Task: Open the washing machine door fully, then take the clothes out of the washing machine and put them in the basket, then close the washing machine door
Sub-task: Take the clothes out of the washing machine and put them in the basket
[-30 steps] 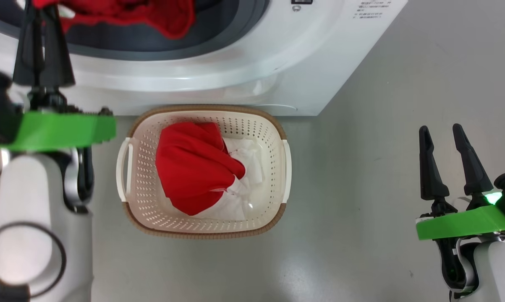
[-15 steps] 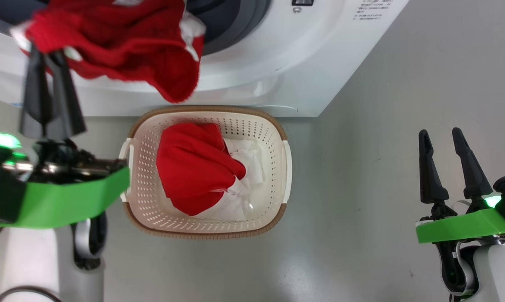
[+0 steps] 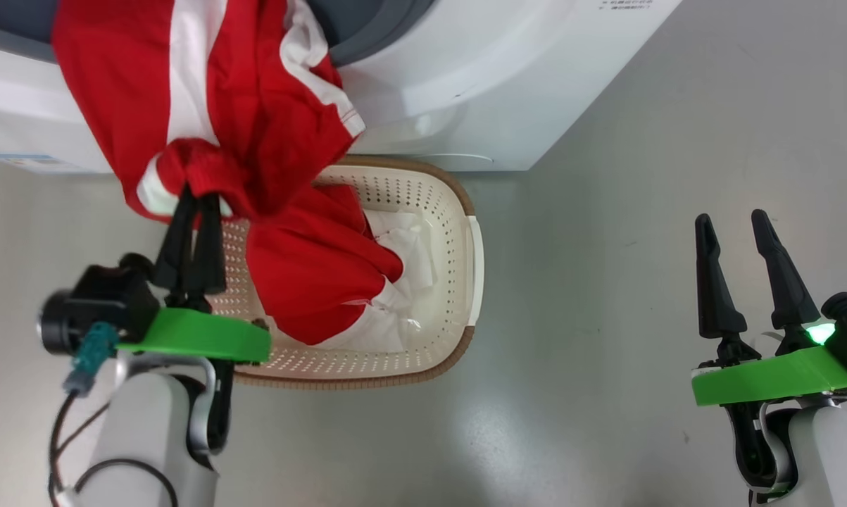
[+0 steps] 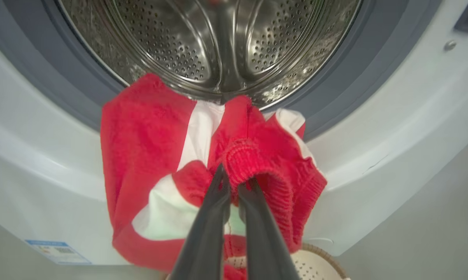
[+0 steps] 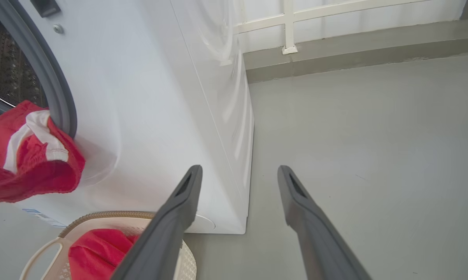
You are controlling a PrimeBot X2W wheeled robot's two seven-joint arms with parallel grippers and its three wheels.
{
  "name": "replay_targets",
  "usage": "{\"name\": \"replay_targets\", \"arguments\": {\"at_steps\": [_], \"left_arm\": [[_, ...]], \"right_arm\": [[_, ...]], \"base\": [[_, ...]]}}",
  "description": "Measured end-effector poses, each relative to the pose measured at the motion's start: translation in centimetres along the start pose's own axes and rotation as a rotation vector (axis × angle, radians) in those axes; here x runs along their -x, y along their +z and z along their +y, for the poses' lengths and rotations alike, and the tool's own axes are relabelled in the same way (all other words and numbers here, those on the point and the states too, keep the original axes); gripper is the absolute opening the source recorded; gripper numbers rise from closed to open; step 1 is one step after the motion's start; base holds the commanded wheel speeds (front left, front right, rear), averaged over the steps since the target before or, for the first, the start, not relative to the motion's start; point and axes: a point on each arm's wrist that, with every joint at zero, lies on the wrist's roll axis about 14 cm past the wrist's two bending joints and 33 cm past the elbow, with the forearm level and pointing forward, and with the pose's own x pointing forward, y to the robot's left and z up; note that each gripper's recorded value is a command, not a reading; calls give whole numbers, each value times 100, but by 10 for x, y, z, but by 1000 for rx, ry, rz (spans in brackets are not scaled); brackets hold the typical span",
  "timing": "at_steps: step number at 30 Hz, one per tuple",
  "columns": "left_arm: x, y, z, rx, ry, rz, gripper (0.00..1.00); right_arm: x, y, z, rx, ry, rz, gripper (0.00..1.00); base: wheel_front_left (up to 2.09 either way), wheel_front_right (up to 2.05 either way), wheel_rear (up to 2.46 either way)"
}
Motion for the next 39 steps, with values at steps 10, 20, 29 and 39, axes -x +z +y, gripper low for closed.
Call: {"name": "replay_targets", "arguments": {"at_steps": [10, 20, 29, 39], "left_arm": [[4, -89, -1, -33, -32, 276, 0], [-11, -131, -1, -50, -47, 414, 2], [-23, -142, -1, -58, -49, 436, 100], [-31, -112, 4, -45, -31, 343, 100]], "right_arm": [[-6, -8, -4, 0, -9, 14, 100], [-7, -13, -9, -2, -21, 26, 100], [-9, -15, -18, 0, -45, 30, 100], [-13, -11, -14, 3, -33, 16, 100]], "base": [[0, 0, 0], [0, 0, 0], [0, 0, 0], [0, 0, 0]]}}
